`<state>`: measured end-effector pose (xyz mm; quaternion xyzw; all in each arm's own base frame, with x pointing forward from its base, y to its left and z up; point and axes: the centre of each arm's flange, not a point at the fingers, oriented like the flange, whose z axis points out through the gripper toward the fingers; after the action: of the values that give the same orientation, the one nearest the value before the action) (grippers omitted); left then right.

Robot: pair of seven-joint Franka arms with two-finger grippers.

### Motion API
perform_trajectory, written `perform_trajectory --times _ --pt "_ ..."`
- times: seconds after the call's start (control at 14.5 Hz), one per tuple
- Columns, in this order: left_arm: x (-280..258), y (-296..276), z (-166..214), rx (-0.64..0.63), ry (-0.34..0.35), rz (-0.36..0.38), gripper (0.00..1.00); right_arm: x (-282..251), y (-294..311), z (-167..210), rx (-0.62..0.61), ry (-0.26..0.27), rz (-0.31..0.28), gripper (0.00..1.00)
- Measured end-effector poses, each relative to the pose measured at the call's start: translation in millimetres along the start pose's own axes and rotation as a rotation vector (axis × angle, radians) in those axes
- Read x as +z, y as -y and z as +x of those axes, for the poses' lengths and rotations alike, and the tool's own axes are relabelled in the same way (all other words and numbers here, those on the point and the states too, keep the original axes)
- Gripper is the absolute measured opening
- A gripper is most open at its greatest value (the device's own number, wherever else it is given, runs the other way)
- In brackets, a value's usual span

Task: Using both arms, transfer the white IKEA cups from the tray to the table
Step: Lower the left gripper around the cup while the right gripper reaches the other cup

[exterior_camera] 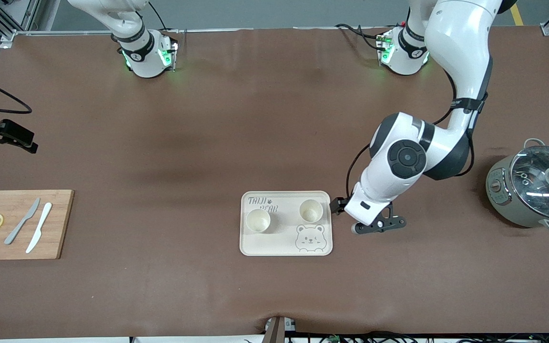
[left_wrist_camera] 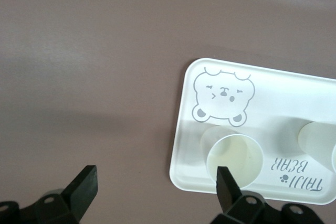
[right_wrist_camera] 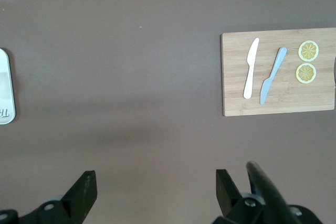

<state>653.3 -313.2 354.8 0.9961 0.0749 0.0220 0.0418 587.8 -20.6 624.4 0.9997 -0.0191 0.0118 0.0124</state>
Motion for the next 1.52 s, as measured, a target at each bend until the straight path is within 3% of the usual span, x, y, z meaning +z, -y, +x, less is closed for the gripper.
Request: perform_trajectory --times 0.21,0.41,0.83,1.11,1.31,1.52 --pt "5 -7 -2 -0.008 -0.012 -0.011 1.0 6 23 4 -0.012 -0.001 0.003 1.0" --pt "29 -23 -7 -0.047 -0.051 -0.017 1.0 9 77 13 -0.004 -0.063 0.015 1.0" --pt "99 -40 -37 -0.042 -0.092 -0.02 1.0 40 184 22 0.095 -0.068 0.04 1.0" --pt "105 -54 -53 -0.027 -0.084 -0.014 1.0 76 250 36 0.204 -0.105 0.084 1.0" --pt "112 -53 -59 -0.015 -0.078 0.005 1.0 115 291 38 0.201 -0.091 0.09 1.0" --pt "120 -48 -64 -0.009 -0.067 0.022 1.0 166 328 47 0.215 -0.1 0.135 1.0"
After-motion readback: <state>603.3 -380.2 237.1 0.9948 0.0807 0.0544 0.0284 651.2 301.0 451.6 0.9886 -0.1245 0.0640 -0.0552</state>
